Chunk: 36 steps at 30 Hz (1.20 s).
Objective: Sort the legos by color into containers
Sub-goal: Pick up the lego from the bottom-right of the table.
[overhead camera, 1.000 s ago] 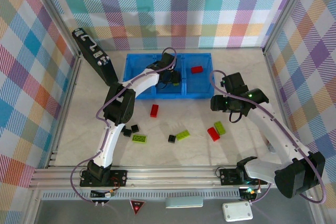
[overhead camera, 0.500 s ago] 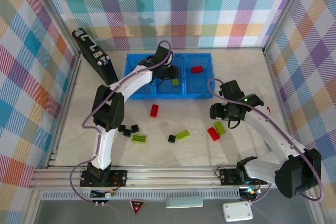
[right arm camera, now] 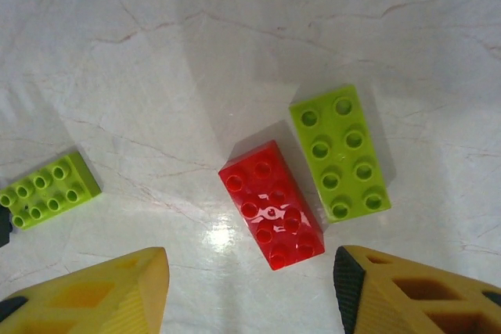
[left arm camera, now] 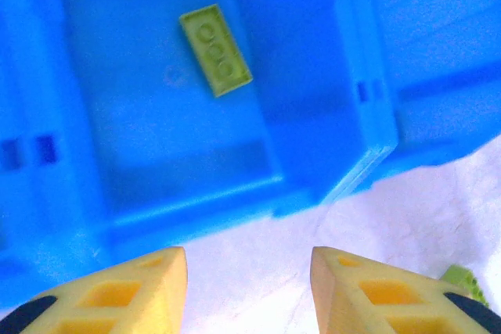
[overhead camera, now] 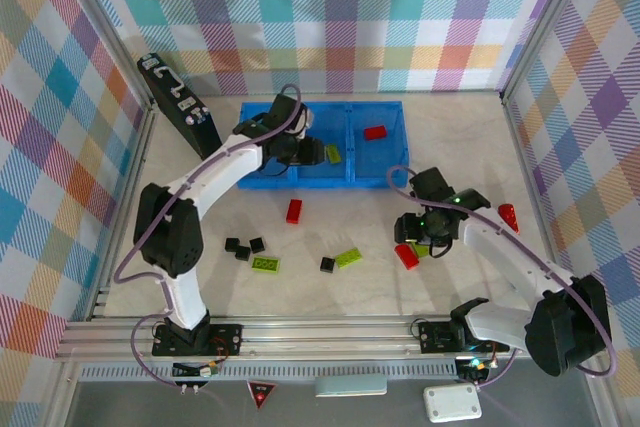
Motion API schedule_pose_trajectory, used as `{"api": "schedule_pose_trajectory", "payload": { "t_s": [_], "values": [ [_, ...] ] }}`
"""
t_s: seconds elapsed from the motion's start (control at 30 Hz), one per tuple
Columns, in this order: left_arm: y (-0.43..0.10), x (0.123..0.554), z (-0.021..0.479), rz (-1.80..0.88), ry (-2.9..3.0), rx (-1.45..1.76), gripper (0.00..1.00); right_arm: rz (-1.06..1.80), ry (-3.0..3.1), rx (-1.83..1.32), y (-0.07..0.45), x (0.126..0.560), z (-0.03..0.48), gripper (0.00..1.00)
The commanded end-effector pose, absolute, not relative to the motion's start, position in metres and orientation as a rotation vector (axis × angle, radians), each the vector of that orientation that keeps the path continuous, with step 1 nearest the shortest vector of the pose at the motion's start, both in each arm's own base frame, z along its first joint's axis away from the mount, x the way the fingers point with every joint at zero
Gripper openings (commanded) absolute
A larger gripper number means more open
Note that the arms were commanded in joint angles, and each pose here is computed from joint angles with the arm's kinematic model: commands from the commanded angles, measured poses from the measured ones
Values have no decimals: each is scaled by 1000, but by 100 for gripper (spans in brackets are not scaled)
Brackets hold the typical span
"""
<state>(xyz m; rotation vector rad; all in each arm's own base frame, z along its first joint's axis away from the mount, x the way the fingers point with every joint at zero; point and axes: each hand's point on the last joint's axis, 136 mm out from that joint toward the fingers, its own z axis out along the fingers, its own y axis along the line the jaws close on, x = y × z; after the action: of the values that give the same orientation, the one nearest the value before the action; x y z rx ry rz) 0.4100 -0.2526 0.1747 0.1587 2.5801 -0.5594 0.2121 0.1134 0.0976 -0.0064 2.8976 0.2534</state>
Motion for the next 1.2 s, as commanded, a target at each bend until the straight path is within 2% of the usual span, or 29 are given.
{"api": "schedule_pose_trajectory", "payload": {
  "t_s": [0.0,0.33,0.53,1.17],
  "values": [
    [-219,389,192,-503,2593,177,46,308,2915,11,124,212,90,59],
    [-141,350,219,-394,2618,160,48,271,2967,-11,128,217,65,58],
    [-115,336,213,-315,2599,221,49,257,2998,-6,127,213,53,58],
    [-101,336,193,-320,2510,211,51,168,3082,-1,125,203,28,55]
  ]
}}
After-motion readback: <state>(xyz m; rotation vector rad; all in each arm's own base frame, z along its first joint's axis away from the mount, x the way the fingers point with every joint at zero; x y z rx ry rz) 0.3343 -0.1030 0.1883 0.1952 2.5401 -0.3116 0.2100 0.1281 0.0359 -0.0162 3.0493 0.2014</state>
